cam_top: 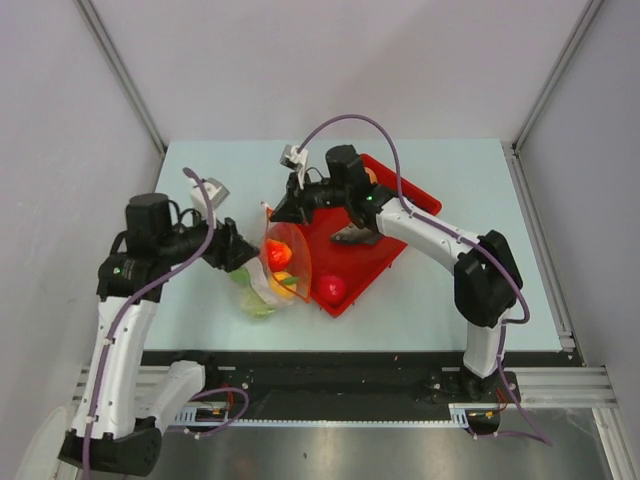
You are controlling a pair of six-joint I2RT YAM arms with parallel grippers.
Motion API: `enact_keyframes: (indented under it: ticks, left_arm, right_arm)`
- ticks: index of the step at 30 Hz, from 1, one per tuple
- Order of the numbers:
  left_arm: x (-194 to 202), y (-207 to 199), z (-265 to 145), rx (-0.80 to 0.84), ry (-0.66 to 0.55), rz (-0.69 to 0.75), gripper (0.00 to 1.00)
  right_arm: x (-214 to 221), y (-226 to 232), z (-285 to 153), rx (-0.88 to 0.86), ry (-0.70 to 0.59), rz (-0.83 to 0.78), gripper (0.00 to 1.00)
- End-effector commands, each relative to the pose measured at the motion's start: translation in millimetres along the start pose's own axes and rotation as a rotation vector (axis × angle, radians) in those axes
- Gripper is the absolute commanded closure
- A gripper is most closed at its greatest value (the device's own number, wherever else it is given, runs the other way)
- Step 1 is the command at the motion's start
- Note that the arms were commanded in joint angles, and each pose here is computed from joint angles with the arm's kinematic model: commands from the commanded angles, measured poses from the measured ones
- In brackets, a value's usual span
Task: Place the food in the zip-top bag and seal the zipper
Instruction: Zip the zipper food storage bag at the center of the board.
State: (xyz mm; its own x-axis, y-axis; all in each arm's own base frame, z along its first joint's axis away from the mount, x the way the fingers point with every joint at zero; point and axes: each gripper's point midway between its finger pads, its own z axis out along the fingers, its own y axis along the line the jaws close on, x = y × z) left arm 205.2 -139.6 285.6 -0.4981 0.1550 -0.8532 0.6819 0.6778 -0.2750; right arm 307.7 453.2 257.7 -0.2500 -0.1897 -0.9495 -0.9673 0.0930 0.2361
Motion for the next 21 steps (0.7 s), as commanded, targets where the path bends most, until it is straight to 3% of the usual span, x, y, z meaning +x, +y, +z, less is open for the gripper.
enact_keyframes:
  ticks: [1, 7, 15, 21]
  left_arm:
    - [-44.4, 18.5, -34.8, -0.093, -0.178, 0.174, 0.31]
    - [-43.0, 57.0, -41.1, -0.120, -0.175, 0.224, 0.25]
    - [-35.9, 33.7, -37.2, 0.088, -0.268, 0.527, 0.25]
    - [-28.0, 20.4, -32.1, 0.162, -0.289, 0.587, 0.29]
  right_arm:
    - [-75.5, 45.8, -23.8, -0.140, -0.202, -0.199, 1.00]
    - [-81.6, 69.7, -22.7, -0.219, -0.223, -0.282, 1.00]
    - [-76.9, 110.5, -20.9, -0.335, -0.209, -0.429, 1.00]
    - [-74.2, 128.2, -20.8, -0.380, -0.203, -0.481, 1.00]
